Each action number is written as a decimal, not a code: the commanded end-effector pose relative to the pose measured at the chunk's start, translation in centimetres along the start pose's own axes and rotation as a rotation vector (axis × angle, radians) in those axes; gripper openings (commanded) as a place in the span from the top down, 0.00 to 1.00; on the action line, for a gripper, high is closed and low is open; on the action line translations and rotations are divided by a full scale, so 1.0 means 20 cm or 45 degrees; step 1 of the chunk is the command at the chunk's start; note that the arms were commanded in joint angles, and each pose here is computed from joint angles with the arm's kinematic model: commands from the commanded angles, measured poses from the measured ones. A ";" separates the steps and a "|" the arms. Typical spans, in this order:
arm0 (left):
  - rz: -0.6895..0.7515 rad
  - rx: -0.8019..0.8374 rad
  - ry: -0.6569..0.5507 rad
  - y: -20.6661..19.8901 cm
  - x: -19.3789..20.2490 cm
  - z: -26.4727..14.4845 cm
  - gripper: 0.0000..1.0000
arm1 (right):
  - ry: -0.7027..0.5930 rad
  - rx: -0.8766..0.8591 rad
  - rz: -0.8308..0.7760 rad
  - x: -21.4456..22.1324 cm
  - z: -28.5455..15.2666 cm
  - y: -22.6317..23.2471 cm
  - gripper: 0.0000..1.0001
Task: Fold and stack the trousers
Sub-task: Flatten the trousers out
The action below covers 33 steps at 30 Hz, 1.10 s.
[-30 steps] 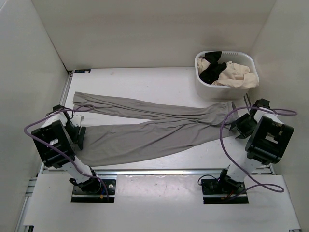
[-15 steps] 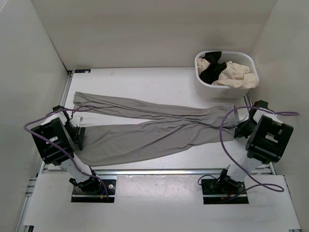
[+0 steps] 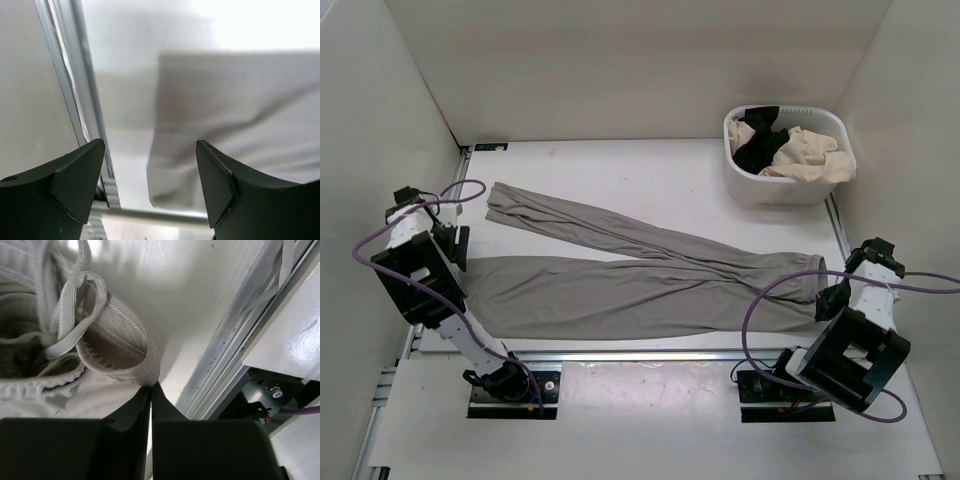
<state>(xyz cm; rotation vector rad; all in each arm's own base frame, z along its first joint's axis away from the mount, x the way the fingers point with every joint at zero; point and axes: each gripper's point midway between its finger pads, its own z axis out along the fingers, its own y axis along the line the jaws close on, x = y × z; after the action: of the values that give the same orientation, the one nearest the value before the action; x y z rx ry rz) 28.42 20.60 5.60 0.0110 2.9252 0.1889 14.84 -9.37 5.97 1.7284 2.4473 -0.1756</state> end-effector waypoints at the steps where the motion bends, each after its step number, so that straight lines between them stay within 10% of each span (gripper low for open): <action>1: 0.000 0.104 -0.038 -0.03 -0.09 0.04 0.15 | 0.078 0.043 -0.046 0.01 0.06 -0.03 0.99; 7: 0.009 0.156 0.016 -0.10 -0.11 0.15 0.20 | 0.141 -0.004 -0.124 -0.05 0.04 0.04 0.63; 10: 0.006 0.197 0.061 -0.14 -0.06 0.20 0.28 | 0.137 -0.005 -0.112 -0.04 0.04 0.03 0.61; 15: -0.018 0.208 0.050 -0.14 -0.10 0.22 0.86 | 0.207 0.014 -0.085 0.06 0.11 0.00 0.59; 22: -0.037 0.113 -0.062 -0.04 -0.23 0.14 0.86 | 0.130 0.126 -0.067 0.02 0.12 -0.08 0.92; 25: -0.050 0.120 -0.050 -0.04 -0.22 0.14 0.47 | 0.066 0.101 -0.095 -0.05 0.06 -0.06 0.77; 26: -0.049 0.126 -0.067 -0.05 -0.23 0.12 0.42 | 0.055 0.110 -0.096 -0.06 0.03 -0.07 0.56; 33: -0.062 0.131 -0.382 -0.01 -0.59 -0.20 0.33 | -0.210 0.165 -0.041 -0.20 -0.25 -0.09 0.38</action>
<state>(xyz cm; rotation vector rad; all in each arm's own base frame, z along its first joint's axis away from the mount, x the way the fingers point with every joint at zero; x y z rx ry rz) 34.86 19.90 5.04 -0.0456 2.8535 0.0090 14.70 -12.11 8.64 1.6550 2.4751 -0.3483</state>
